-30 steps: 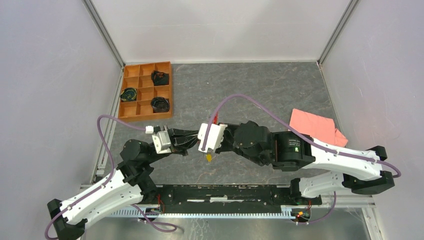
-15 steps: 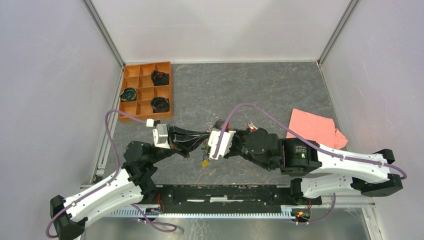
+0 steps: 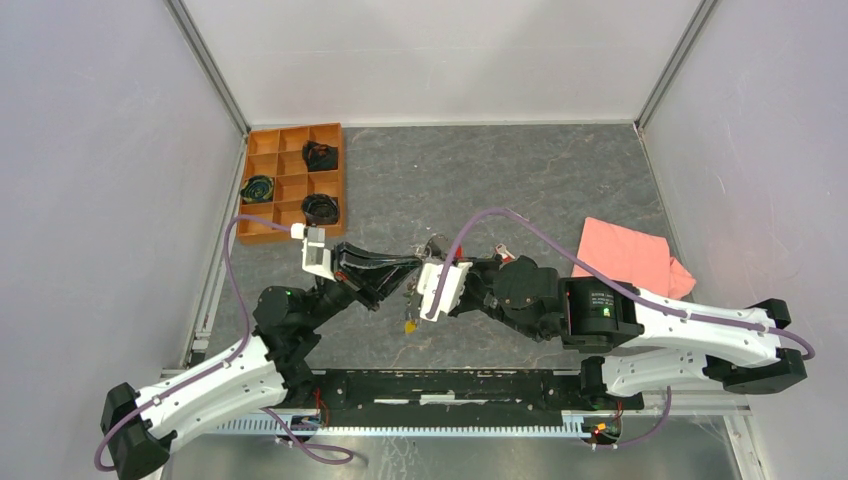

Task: Remove the keys from the keyring
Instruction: Remove the key from the keyring.

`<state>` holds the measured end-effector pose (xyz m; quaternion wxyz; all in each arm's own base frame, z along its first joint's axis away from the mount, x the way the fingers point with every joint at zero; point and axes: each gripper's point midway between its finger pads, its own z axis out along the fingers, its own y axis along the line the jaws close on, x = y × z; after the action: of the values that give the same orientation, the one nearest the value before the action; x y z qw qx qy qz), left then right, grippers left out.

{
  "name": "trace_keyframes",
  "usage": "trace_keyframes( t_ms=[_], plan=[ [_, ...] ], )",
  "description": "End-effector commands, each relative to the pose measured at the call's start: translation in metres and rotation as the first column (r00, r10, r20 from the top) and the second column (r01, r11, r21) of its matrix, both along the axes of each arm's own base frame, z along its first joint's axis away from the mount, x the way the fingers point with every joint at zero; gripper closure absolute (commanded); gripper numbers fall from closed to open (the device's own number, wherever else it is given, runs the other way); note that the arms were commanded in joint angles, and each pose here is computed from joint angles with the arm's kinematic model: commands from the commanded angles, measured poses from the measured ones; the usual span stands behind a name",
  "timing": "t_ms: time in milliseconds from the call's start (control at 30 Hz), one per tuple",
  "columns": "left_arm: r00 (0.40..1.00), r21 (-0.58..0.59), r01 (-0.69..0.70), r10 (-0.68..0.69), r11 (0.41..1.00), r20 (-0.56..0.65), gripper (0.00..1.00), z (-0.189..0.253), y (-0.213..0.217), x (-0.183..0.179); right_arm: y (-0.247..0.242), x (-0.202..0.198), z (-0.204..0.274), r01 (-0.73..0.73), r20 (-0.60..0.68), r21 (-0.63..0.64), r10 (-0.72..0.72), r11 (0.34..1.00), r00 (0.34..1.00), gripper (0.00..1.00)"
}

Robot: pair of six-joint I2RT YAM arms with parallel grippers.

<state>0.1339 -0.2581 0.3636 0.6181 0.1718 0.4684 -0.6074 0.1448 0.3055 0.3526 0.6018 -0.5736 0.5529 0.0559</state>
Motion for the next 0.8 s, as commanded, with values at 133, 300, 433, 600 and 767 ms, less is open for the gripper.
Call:
trace_keyframes(
  t_ms=[133, 300, 433, 600, 767],
  plan=[
    [0.983, -0.241, -0.057, 0.013, 0.969, -0.182, 0.98, 0.026, 0.024, 0.014, 0.001, 0.002, 0.002, 0.009, 0.032, 0.001, -0.009, 1.0, 0.999, 1.0],
    [0.975, -0.267, -0.079, 0.018, 0.96, -0.221, 0.98, 0.027, 0.028, 0.019, 0.003, 0.004, -0.002, 0.011, 0.049, -0.016, -0.01, 1.0, 0.999, 1.0],
    [0.97, -0.263, -0.087, 0.022, 0.961, -0.241, 0.98, 0.026, 0.027, 0.022, 0.005, 0.005, -0.004, 0.013, 0.056, -0.028, -0.011, 1.0, 0.998, 1.0],
    [0.964, -0.252, -0.089, 0.02, 0.964, -0.264, 0.98, 0.025, 0.024, 0.025, 0.007, 0.007, -0.005, 0.021, 0.07, -0.044, -0.018, 0.999, 0.997, 1.0],
    [0.958, -0.156, -0.143, 0.097, 0.977, -0.271, 0.98, 0.016, 0.021, 0.034, 0.005, 0.008, 0.002, 0.023, 0.084, -0.031, -0.02, 0.999, 0.996, 1.0]
  ],
)
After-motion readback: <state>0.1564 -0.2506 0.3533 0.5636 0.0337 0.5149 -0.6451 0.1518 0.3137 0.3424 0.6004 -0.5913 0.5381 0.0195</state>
